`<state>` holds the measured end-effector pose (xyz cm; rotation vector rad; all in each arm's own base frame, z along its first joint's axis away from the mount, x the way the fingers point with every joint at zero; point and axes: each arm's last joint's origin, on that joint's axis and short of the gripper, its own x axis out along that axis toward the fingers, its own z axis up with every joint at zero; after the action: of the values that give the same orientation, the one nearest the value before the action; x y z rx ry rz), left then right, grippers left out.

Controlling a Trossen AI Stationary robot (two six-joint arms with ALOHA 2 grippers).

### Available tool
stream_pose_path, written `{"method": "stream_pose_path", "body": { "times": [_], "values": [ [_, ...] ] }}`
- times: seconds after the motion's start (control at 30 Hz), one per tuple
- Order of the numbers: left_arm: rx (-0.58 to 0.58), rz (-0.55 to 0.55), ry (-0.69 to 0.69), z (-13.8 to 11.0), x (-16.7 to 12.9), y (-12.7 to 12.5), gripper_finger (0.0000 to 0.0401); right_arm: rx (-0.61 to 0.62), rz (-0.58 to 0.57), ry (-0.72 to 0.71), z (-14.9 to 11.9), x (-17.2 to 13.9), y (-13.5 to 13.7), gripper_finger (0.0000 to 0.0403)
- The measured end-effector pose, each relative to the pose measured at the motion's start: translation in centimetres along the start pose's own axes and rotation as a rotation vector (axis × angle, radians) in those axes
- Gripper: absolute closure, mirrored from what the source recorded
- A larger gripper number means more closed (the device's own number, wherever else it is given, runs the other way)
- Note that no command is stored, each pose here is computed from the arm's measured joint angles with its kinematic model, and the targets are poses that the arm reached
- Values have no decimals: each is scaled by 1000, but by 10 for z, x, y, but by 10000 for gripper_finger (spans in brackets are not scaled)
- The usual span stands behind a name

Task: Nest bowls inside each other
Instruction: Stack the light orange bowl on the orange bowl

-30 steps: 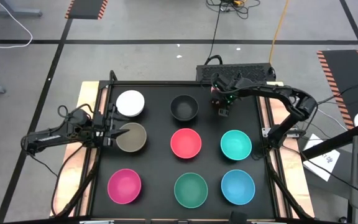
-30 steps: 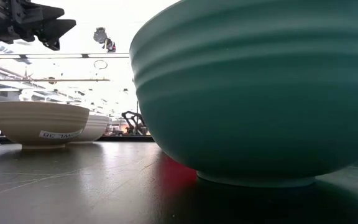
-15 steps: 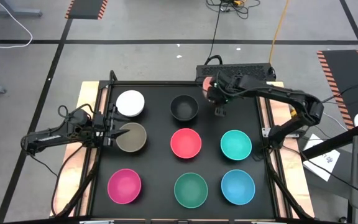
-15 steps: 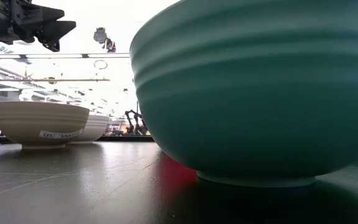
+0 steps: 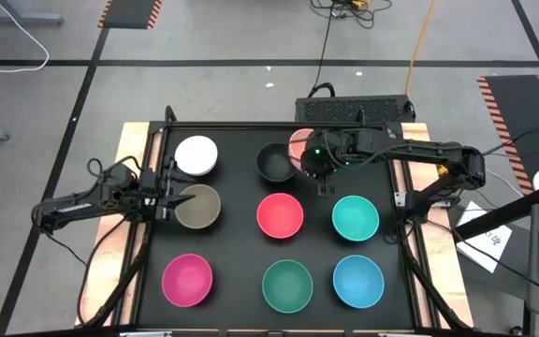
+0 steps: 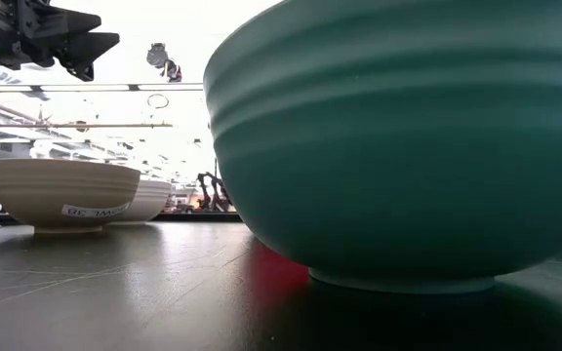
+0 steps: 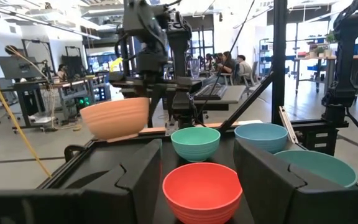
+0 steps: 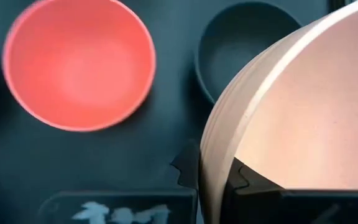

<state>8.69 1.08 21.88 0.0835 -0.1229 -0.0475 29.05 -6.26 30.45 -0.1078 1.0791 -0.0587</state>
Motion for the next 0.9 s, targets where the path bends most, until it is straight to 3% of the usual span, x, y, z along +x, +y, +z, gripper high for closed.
{"method": "stream_pose_path", "body": {
  "times": [0.5,0.9],
  "values": [
    [3,0,-9,1,0,0,201,-145,166,-159,22,-5,68,403],
    [5,1,-17,2,0,0,201,-144,253,-88,28,25,100,403]
  ]
}}
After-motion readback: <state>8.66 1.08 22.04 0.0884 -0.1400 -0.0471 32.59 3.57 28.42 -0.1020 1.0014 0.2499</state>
